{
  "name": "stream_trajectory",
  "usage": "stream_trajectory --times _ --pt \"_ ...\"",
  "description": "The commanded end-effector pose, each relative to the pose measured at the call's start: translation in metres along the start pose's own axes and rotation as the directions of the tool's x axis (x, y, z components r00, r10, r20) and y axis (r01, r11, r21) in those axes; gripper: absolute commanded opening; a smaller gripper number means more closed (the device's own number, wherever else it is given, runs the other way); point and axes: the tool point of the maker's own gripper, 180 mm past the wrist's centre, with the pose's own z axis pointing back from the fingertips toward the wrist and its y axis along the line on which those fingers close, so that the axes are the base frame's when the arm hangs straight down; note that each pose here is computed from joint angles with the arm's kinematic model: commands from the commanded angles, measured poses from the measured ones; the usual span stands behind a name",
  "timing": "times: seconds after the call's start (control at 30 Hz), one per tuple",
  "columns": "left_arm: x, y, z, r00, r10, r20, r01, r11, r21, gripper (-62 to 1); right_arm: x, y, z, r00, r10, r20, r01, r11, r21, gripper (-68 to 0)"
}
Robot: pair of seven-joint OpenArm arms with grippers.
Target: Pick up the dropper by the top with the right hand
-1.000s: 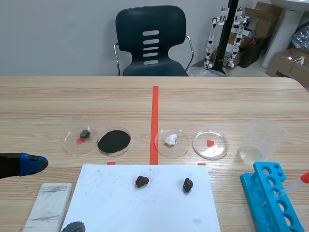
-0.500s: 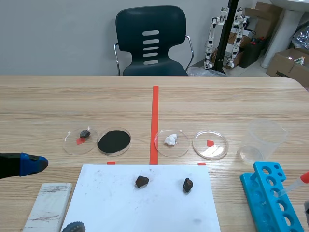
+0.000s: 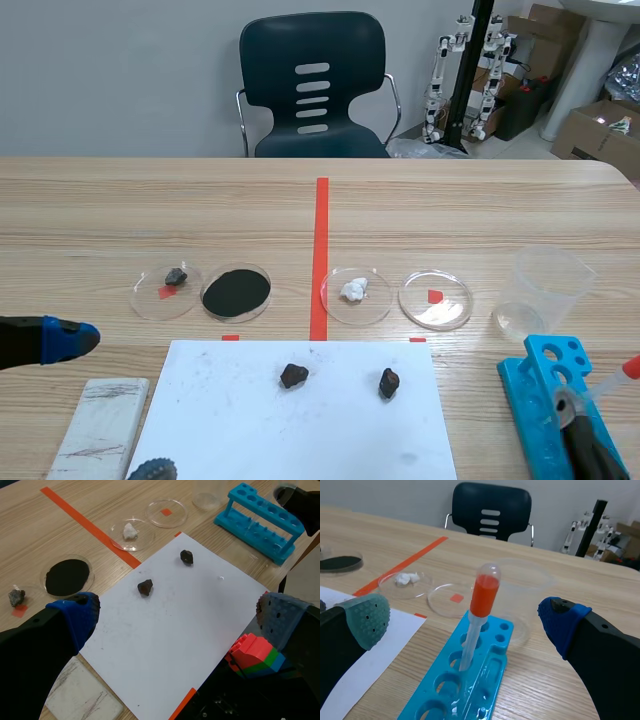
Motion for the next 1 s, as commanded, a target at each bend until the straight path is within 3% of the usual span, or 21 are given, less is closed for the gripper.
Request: stream_trajectory --times 0.0,0.4,0.67,0.97 --pt "0.006 0.000 0.000 1.000 0.005 0.026 -0.005 1.000 0.003 1.4 0.007 -0.004 -0.007 0.999 0.007 0.031 -0.007 1.000 0.000 -5.2" --pt "0.006 0.000 0.000 1.000 0.005 0.025 -0.005 1.000 0.003 1.4 0.015 -0.016 -0.009 0.997 -0.021 0.080 0.026 0.998 -0.064 -5.4" --pt "0.006 0.000 0.000 1.000 0.005 0.025 -0.005 1.000 0.003 1.4 0.019 -0.017 -0.010 0.995 -0.017 0.101 0.024 0.997 -0.067 -8.7" --pt "0.006 0.000 0.000 1.000 0.005 0.025 -0.005 1.000 0.003 1.4 0.020 -0.015 -0.008 0.994 -0.019 0.106 0.026 0.998 -0.057 -23.6"
